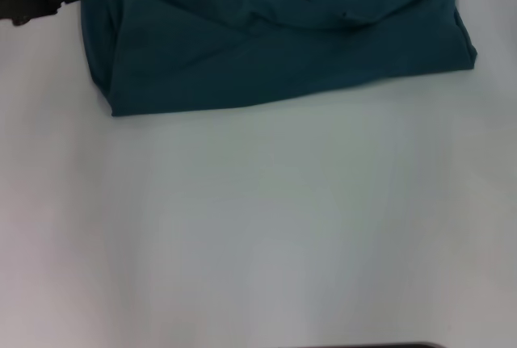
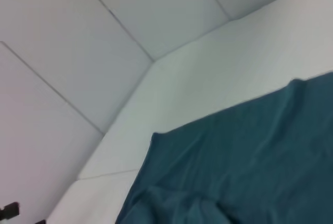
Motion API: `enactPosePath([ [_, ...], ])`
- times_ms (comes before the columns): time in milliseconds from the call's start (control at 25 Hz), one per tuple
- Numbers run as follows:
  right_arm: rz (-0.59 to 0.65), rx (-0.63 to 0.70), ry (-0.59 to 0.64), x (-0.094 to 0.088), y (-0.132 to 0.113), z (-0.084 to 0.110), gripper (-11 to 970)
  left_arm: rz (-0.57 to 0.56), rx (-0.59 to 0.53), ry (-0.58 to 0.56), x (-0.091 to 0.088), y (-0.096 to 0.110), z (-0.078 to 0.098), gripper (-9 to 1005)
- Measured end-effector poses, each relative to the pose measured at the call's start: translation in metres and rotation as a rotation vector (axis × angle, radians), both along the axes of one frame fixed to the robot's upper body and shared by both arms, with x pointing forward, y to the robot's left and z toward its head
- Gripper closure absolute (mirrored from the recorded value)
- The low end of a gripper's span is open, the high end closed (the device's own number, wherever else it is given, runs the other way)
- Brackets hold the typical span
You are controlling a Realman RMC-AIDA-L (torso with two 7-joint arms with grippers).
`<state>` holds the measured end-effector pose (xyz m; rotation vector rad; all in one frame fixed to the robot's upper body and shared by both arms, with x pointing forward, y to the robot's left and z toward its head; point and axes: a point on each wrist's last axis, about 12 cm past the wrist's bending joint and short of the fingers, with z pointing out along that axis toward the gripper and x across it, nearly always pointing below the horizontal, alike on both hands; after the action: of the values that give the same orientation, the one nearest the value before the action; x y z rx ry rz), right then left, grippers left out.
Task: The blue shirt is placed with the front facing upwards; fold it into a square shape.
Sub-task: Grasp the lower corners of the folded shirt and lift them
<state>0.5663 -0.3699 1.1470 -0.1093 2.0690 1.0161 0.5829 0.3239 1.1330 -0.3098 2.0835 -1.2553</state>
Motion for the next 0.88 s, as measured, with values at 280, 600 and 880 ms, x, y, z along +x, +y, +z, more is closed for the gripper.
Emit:
enactPosePath([
  [280,-0.018,0.048,0.030,-0.036,-0.020,-0.017,35,-0.077,-0.049,0.050,-0.023,0.006,-0.016,66],
  [600,-0.011,0.092,0.055,-0.052,-0.020,-0.035,34,-0.140,0.008,-0.039,-0.030,-0.006,-0.026,67],
  [880,0.006,0.096,0.049,-0.047,-0.014,-0.033,34,-0.079,-0.015,0.005,-0.027,-0.005,-0.033,68],
])
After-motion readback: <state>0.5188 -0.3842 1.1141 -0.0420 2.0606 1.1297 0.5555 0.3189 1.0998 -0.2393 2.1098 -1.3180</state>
